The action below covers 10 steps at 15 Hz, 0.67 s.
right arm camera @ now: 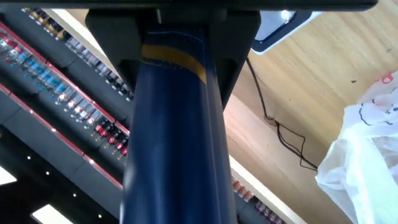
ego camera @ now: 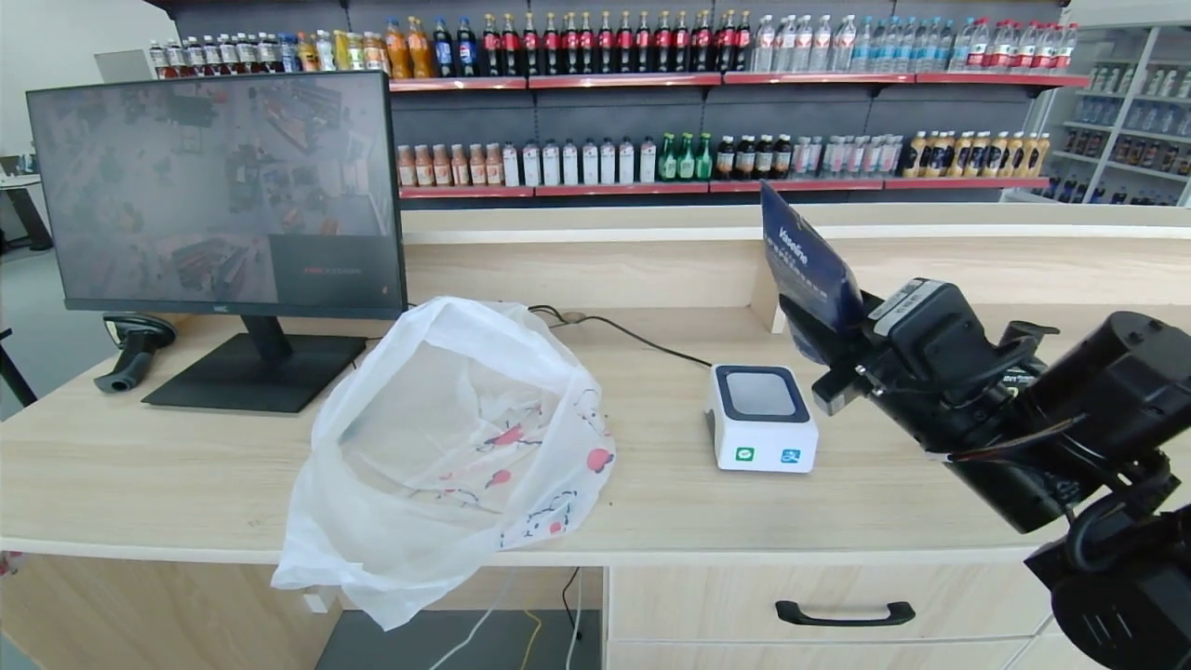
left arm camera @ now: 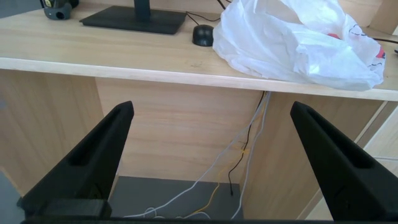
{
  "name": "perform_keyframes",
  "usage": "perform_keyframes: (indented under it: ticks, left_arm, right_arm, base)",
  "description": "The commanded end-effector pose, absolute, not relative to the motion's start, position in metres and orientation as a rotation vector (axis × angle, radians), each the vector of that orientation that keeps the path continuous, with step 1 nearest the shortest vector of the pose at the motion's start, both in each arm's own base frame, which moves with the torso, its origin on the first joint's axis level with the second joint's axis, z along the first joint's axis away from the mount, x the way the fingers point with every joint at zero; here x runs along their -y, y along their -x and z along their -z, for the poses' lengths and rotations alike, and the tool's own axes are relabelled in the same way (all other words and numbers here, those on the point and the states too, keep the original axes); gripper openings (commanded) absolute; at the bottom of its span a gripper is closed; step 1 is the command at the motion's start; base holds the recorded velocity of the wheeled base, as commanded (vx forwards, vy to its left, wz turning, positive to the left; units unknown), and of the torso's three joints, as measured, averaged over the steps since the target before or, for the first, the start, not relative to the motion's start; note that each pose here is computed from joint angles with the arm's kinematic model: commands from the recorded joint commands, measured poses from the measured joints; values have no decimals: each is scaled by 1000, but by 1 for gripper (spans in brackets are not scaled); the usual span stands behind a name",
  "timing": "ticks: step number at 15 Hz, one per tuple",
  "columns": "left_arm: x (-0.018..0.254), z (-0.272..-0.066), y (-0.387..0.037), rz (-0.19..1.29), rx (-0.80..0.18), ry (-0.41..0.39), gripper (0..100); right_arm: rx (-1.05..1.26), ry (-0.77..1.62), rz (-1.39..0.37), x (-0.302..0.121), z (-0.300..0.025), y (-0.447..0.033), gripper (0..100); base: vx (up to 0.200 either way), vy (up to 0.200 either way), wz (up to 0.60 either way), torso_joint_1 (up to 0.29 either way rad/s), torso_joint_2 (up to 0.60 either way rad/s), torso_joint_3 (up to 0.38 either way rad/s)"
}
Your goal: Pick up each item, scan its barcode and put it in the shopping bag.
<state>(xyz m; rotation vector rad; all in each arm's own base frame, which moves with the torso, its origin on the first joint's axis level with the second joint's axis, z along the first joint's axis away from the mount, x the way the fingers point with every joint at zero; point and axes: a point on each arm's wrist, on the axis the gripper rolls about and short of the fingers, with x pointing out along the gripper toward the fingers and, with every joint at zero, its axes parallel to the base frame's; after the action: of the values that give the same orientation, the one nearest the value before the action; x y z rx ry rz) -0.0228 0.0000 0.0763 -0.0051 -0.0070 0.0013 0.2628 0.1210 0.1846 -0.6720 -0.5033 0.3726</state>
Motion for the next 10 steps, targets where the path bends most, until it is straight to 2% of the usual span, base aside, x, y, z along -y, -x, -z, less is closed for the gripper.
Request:
perform_keyframes:
  ticks: [1,5,10]
  left_arm:
    - [0,-76,23,-2,8,3,100]
    - [0,-76,23,-2,8,3,100]
    - [0,-76,23,0,8,3,100]
  right_arm:
    - [504,743,-370,-104,-180,-271,0]
    - [526,820,-430,-109,-172,-275,0]
    - [435,936,-490,-97,-141,-267,0]
  base:
    - [0,0,0,0,0,0]
    - [0,0,0,0,0,0]
    - [0,0,0,0,0,0]
